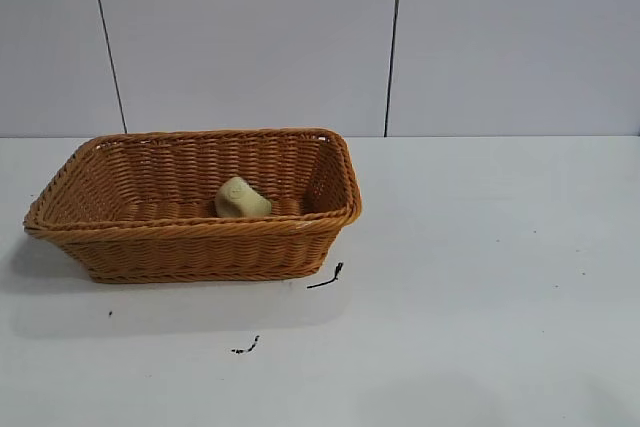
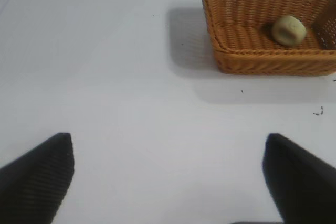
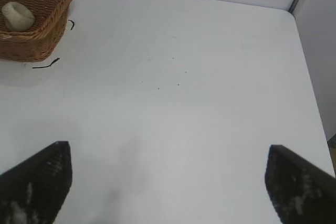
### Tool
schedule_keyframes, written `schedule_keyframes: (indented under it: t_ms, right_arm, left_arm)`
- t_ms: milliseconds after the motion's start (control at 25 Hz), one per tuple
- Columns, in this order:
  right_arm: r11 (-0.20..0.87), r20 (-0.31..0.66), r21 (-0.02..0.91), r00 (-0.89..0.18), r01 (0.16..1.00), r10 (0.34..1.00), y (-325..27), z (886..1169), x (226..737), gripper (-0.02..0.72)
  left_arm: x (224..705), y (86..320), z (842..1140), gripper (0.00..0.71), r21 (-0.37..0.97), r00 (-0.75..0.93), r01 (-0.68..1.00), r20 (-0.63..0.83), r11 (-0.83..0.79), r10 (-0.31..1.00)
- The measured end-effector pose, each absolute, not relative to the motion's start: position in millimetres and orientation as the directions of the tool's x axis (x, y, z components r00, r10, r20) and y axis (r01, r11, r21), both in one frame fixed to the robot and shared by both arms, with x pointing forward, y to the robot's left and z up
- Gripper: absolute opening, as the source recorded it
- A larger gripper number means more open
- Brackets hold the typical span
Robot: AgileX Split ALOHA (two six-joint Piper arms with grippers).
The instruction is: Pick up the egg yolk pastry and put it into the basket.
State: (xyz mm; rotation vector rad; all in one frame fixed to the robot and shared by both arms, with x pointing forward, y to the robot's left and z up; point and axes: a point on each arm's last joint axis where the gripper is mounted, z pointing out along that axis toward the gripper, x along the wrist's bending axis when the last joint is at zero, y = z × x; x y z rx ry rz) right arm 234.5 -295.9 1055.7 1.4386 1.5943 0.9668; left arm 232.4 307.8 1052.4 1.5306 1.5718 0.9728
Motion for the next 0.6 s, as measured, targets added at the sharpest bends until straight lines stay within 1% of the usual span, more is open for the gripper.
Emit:
schedule_keyframes:
  t_ms: [600]
  right_arm:
    - [0.074, -0.052, 0.907, -0.063, 0.416, 0.997, -296.5, 1055.7, 234.5, 0.693]
  left_arm:
    - [232.4, 307.8, 1052.4, 0.696, 0.892, -0.031, 0.452, 0.007, 0.008, 1.000]
